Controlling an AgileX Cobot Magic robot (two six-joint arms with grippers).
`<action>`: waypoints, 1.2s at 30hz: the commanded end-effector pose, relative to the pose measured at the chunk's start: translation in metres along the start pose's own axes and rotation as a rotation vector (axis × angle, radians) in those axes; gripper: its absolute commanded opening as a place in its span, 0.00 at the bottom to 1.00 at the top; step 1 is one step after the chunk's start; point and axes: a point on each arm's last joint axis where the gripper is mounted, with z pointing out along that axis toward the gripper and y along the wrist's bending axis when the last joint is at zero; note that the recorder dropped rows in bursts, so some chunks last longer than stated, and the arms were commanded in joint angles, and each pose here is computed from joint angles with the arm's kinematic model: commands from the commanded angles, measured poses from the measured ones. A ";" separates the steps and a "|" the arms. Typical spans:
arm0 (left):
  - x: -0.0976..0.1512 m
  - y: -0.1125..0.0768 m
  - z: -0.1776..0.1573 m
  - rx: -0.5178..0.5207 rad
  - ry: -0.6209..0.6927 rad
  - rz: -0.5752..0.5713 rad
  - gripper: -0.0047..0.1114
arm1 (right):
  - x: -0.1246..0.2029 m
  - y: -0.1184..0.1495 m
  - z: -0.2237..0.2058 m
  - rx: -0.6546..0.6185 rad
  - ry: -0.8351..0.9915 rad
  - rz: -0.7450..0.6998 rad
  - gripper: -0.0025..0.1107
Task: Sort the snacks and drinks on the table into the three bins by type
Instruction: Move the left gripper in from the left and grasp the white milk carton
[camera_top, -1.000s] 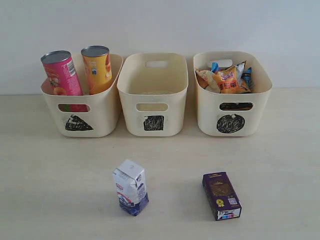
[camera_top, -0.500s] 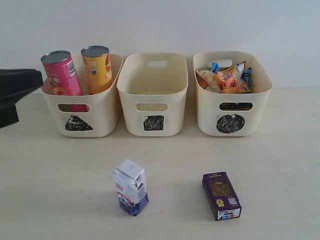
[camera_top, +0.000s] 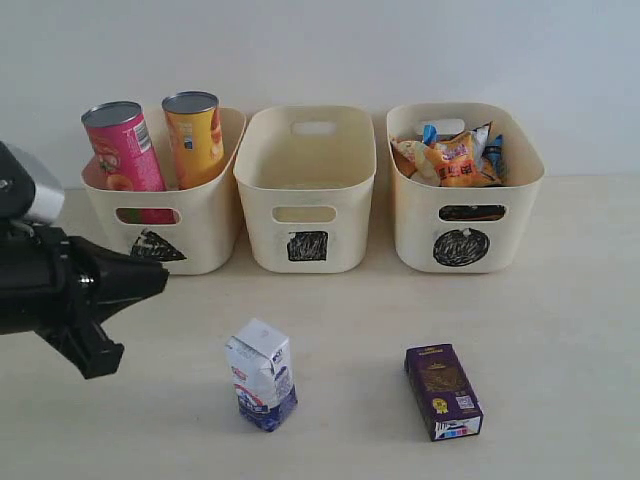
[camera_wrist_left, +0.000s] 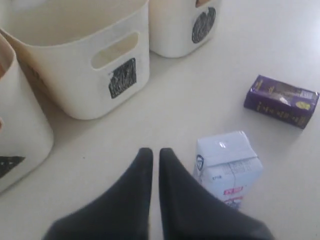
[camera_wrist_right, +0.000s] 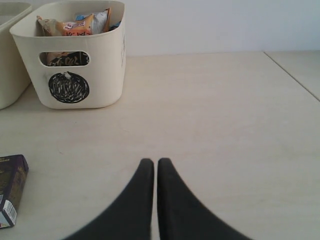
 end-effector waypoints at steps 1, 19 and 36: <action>0.012 -0.003 0.012 0.067 0.046 -0.003 0.13 | 0.000 0.000 0.000 0.002 -0.019 -0.004 0.02; 0.070 -0.016 0.067 0.365 0.032 0.078 0.81 | 0.001 0.000 0.000 0.002 -0.007 -0.004 0.02; 0.064 -0.021 0.109 0.379 -0.176 0.093 0.81 | 0.001 0.000 0.000 0.002 -0.007 -0.004 0.02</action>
